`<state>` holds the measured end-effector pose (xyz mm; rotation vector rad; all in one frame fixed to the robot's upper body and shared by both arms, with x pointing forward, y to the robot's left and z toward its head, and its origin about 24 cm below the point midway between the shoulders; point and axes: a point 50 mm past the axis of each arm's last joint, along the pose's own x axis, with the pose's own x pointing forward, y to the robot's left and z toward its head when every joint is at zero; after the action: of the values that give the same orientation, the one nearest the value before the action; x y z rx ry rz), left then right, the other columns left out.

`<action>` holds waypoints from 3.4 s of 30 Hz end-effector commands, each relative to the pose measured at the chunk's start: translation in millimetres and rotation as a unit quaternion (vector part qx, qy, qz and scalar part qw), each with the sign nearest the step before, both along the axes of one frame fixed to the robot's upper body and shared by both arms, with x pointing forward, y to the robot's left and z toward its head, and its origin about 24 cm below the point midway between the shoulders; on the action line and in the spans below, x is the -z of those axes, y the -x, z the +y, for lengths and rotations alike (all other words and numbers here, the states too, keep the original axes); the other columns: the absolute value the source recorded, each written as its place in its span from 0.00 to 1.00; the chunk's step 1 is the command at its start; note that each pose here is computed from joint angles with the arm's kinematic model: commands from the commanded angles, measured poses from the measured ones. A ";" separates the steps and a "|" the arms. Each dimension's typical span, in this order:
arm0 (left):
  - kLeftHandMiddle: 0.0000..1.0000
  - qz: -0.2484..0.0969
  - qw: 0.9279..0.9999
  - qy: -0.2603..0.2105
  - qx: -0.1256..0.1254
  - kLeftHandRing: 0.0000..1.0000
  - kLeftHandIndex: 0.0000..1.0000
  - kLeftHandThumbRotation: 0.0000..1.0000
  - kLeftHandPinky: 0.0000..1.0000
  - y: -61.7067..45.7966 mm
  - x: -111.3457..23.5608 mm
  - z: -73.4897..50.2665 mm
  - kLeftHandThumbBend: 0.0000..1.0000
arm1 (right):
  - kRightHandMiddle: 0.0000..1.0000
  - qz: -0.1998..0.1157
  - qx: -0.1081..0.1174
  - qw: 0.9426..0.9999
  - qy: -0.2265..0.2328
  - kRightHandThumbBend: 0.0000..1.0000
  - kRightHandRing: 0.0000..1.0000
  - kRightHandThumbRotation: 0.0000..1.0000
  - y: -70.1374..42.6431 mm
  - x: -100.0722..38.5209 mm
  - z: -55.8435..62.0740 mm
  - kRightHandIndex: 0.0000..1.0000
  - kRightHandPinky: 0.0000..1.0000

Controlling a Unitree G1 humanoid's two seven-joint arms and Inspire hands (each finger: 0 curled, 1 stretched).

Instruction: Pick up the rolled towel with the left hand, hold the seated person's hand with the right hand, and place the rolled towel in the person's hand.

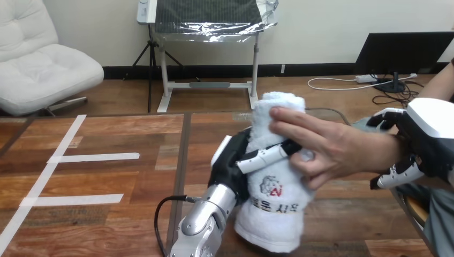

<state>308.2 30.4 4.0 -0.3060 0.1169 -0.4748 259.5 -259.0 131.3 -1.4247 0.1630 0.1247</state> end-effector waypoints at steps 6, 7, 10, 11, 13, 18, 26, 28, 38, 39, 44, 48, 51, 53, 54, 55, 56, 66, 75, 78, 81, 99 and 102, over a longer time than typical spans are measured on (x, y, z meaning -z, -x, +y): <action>0.90 -0.163 0.976 0.025 0.140 0.79 0.96 0.47 0.61 -1.9 -76.7 -69.7 1.00 | 0.93 -0.005 -0.017 1.000 0.006 0.92 0.92 0.00 5.8 -9.0 11.0 0.88 0.83; 0.92 -0.163 0.976 0.024 0.140 0.81 0.97 0.47 0.62 -1.9 -76.4 -68.9 1.00 | 0.93 -0.005 -0.017 1.000 0.005 0.92 0.92 0.00 6.2 -8.9 11.1 0.88 0.83; 0.94 -0.168 0.975 0.015 0.143 0.85 0.98 0.49 0.65 -2.4 -74.8 -64.7 1.00 | 0.93 -0.004 -0.016 1.000 0.008 0.92 0.92 0.00 7.7 -8.7 12.3 0.88 0.83; 0.95 -0.171 0.974 0.009 0.146 0.86 0.99 0.49 0.66 -2.9 -74.0 -62.6 1.00 | 0.93 -0.003 -0.016 1.000 0.008 0.92 0.92 0.00 8.1 -8.5 12.6 0.88 0.83; 0.96 -0.174 0.974 0.003 0.148 0.88 0.99 0.50 0.68 -3.3 -73.1 -60.2 1.00 | 0.93 -0.002 -0.016 1.000 0.008 0.92 0.91 0.00 8.6 -8.3 13.2 0.88 0.82; 0.98 -0.187 0.971 -0.016 0.152 0.91 1.00 0.51 0.73 -4.7 -70.8 -51.7 1.00 | 0.93 -0.001 -0.015 1.000 0.006 0.92 0.91 0.00 10.2 -8.1 14.4 0.87 0.82; 0.97 -0.195 0.970 -0.037 0.140 0.91 1.00 0.50 0.77 -6.8 -66.9 -39.8 1.00 | 0.93 -0.003 -0.013 1.000 0.003 0.92 0.91 0.00 12.8 -8.9 16.7 0.87 0.83; 0.97 -0.197 0.970 -0.040 0.137 0.91 1.00 0.50 0.77 -7.0 -66.4 -37.6 1.00 | 0.93 -0.004 -0.012 1.000 0.000 0.92 0.91 0.00 13.4 -9.2 17.3 0.87 0.83; 0.96 -0.195 0.971 -0.055 0.125 0.92 0.99 0.48 0.81 -10.1 -62.6 -22.3 1.00 | 0.92 -0.020 -0.019 1.000 -0.005 0.94 0.91 0.00 16.1 -11.8 20.7 0.85 0.83; 0.96 -0.196 0.971 -0.056 0.123 0.92 0.99 0.48 0.81 -10.4 -62.4 -21.1 1.00 | 0.92 -0.020 -0.018 1.000 -0.005 0.94 0.91 0.00 16.3 -12.1 21.0 0.85 0.83; 0.95 -0.196 0.972 -0.057 0.113 0.92 0.97 0.47 0.82 -11.1 -60.5 -13.9 1.00 | 0.92 -0.024 -0.020 0.999 -0.007 0.93 0.90 0.00 17.7 -13.4 22.7 0.85 0.83; 0.92 -0.196 0.974 -0.057 0.103 0.90 0.94 0.46 0.82 -11.2 -59.0 -8.2 1.00 | 0.92 -0.034 -0.024 0.999 -0.010 0.94 0.90 0.00 19.3 -15.0 23.9 0.85 0.83; 0.89 -0.201 0.973 -0.060 0.095 0.87 0.90 0.45 0.80 -10.4 -58.3 -3.6 0.99 | 0.91 -0.042 -0.026 0.999 -0.012 0.94 0.90 0.00 21.1 -16.5 24.4 0.84 0.82; 0.89 -0.205 0.973 -0.063 0.090 0.86 0.89 0.45 0.79 -9.6 -58.2 -0.3 0.99 | 0.91 -0.047 -0.026 0.998 -0.014 0.94 0.89 0.00 22.4 -17.8 24.6 0.83 0.82; 0.88 -0.206 0.973 -0.063 0.088 0.86 0.88 0.45 0.79 -9.3 -58.1 1.2 0.98 | 0.91 -0.049 -0.026 0.998 -0.015 0.94 0.89 0.00 23.0 -18.2 24.7 0.83 0.82; 0.87 -0.207 0.972 -0.063 0.087 0.86 0.88 0.45 0.79 -9.0 -58.2 2.1 0.98 | 0.91 -0.051 -0.026 0.998 -0.015 0.94 0.89 0.00 23.5 -18.8 24.6 0.83 0.81; 0.87 -0.208 0.972 -0.063 0.085 0.85 0.87 0.45 0.79 -8.6 -58.1 4.6 0.98 | 0.91 -0.054 -0.026 0.998 -0.017 0.94 0.89 0.00 24.4 -19.7 24.9 0.83 0.81; 0.84 -0.215 0.972 -0.065 0.067 0.83 0.84 0.45 0.79 -4.3 -55.7 22.2 0.95 | 0.90 -0.078 -0.029 0.996 -0.030 0.93 0.89 0.00 30.8 -25.2 27.5 0.82 0.80; 0.83 -0.232 0.968 -0.082 0.051 0.81 0.83 0.44 0.77 1.2 -54.2 37.9 0.92 | 0.90 -0.101 -0.031 0.993 -0.047 0.92 0.89 0.00 37.5 -30.0 29.6 0.81 0.81; 0.82 -0.234 0.968 -0.084 0.044 0.80 0.83 0.44 0.76 2.9 -53.6 42.7 0.91 | 0.90 -0.110 -0.031 0.992 -0.052 0.92 0.89 0.00 39.8 -31.1 30.1 0.81 0.80; 0.82 -0.238 0.967 -0.089 0.037 0.80 0.83 0.44 0.76 4.8 -53.0 47.7 0.91 | 0.89 -0.117 -0.030 0.991 -0.056 0.91 0.89 0.00 42.2 -32.2 30.7 0.81 0.80; 0.82 -0.259 0.961 -0.099 -0.021 0.80 0.83 0.45 0.74 17.3 -49.4 77.1 0.92 | 0.90 -0.153 -0.031 0.984 -0.080 0.90 0.89 0.00 55.2 -37.8 38.4 0.81 0.80; 0.82 -0.263 0.959 -0.101 -0.027 0.80 0.83 0.45 0.75 18.9 -49.3 80.7 0.91 | 0.89 -0.158 -0.032 0.984 -0.081 0.90 0.89 0.00 56.9 -39.0 39.5 0.80 0.80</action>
<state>284.9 103.3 31.2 0.0077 -0.2403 -0.5032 205.9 -222.3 150.9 -1.2667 -0.0433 0.0394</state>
